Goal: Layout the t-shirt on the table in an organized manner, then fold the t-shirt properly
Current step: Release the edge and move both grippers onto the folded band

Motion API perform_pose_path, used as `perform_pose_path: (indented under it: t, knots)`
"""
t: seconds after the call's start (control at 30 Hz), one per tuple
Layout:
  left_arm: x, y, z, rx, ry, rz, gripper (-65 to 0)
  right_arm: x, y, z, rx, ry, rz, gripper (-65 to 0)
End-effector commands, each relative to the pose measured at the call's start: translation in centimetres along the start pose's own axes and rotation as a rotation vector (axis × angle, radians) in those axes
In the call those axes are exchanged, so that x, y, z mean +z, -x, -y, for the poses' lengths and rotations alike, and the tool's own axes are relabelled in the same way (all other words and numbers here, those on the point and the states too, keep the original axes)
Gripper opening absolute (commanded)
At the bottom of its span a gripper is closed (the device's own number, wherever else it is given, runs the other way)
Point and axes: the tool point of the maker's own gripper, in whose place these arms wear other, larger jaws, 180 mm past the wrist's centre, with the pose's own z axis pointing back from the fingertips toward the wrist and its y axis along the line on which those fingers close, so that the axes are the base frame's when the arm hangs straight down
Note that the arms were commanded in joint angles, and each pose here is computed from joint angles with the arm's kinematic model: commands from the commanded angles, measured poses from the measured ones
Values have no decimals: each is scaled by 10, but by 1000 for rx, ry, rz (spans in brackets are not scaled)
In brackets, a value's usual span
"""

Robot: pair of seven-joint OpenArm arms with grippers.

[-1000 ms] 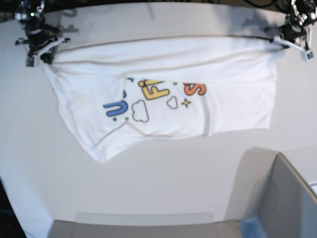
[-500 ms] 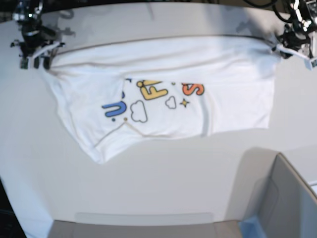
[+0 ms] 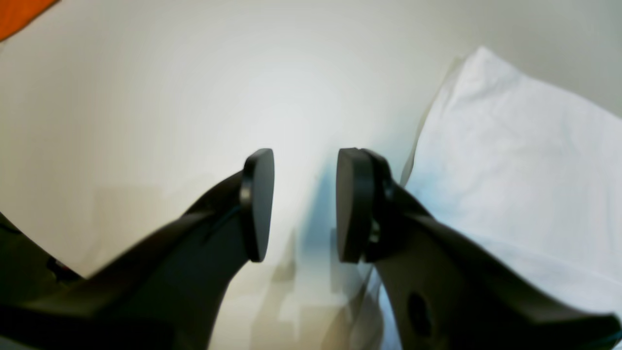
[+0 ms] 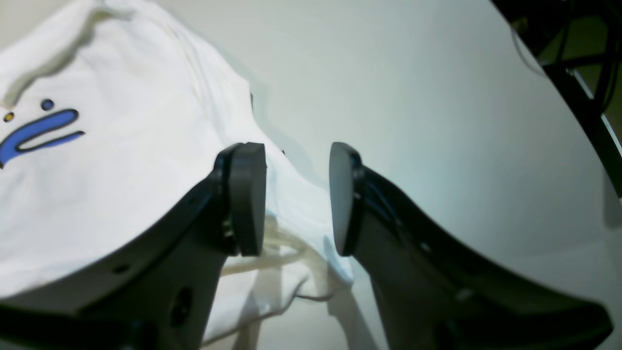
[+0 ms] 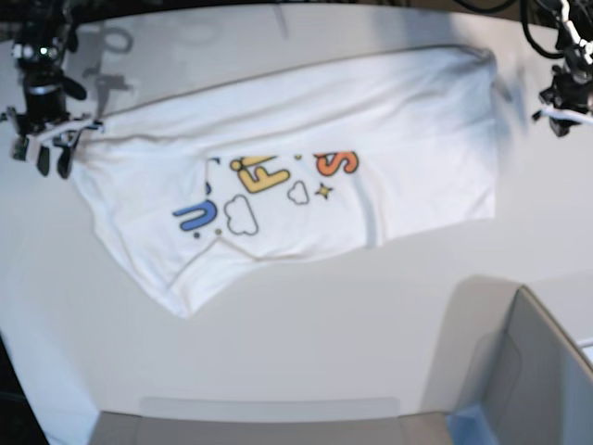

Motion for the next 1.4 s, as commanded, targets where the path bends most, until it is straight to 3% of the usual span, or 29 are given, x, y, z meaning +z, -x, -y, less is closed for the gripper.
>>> perform_pose_path:
  t: [0.0, 0.13, 0.3, 0.4, 0.5, 0.6, 0.83, 1.03, 1.23, 1.37]
  knots:
    - [3, -10, 0, -23, -4, 32, -424, 3, 0, 5, 17, 11, -9, -426]
    - [2, -9, 1, -25, -2, 31, -424, 11, 32, 13, -7, 40, -115, -426]
    - [2, -8, 2, -21, 3, 29, -424, 15, 39, 34, -46, 106, -90, -426]
    - [-1, -3, 14, -39, 32, 10, -424, 16, 21, 12, -21, 43, -29, -426]
    - [-6, 12, 39, -82, 95, -31, -424, 21, 9, -29, 24, -79, 10, -426]
    - [-7, 31, 70, -130, 174, -81, -424, 24, 11, -60, 41, -174, 1, -426]
    - [-5, 70, 120, -208, 308, -176, -497, 13, 44, -83, 24, -233, -82, -426]
    - [2, 99, 130, -242, 346, -249, -502, 12, 74, -105, 43, -305, -163, -426]
    - [-4, 110, 131, -250, 345, -288, -502, 2, 76, -111, 46, -316, -179, -426]
    - [-25, 111, 117, -248, 300, -319, -502, -10, 68, -111, 60, -311, -214, -426]
